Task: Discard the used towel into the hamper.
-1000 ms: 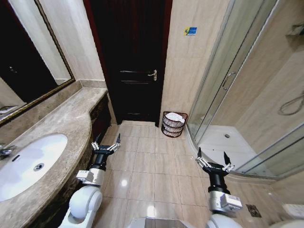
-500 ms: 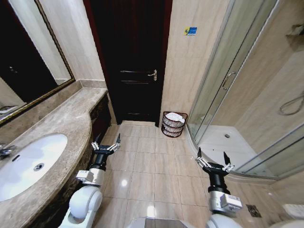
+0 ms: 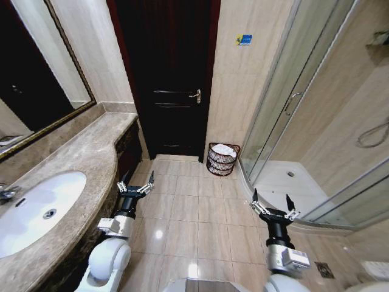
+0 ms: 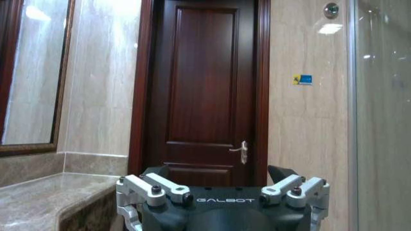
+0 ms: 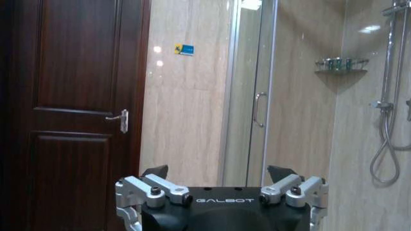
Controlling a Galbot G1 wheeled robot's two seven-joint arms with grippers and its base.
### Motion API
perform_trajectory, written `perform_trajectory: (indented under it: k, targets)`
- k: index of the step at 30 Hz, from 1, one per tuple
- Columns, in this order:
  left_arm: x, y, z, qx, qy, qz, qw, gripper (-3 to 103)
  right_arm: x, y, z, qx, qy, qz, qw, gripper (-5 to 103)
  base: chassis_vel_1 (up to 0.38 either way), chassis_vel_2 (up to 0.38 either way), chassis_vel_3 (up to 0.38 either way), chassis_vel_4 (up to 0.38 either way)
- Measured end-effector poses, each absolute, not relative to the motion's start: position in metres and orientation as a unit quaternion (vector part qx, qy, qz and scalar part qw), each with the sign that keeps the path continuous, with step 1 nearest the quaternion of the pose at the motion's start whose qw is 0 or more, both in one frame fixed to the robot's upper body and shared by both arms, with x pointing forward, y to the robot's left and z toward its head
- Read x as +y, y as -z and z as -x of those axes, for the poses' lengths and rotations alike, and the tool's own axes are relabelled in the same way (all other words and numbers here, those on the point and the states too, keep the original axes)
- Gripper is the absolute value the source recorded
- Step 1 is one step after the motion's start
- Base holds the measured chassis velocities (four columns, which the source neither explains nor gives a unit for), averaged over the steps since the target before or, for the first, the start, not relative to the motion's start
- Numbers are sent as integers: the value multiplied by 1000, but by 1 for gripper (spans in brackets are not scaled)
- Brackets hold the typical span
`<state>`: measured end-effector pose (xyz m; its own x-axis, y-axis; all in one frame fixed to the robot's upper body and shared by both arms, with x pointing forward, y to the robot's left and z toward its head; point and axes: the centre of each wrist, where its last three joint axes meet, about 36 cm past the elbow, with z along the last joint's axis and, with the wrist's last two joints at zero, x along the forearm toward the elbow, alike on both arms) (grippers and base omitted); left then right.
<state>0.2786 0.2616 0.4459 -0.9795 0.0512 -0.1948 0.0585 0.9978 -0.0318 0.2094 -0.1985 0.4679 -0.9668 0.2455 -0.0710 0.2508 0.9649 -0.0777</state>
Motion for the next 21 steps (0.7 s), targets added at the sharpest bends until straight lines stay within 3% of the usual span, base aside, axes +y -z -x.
perform_trajectory:
  k: [21]
  targets:
    - [262,-446,-279,995,19,-28,97,100,-198,-468,-209,991,43,-125,30,100,0,0,0,0]
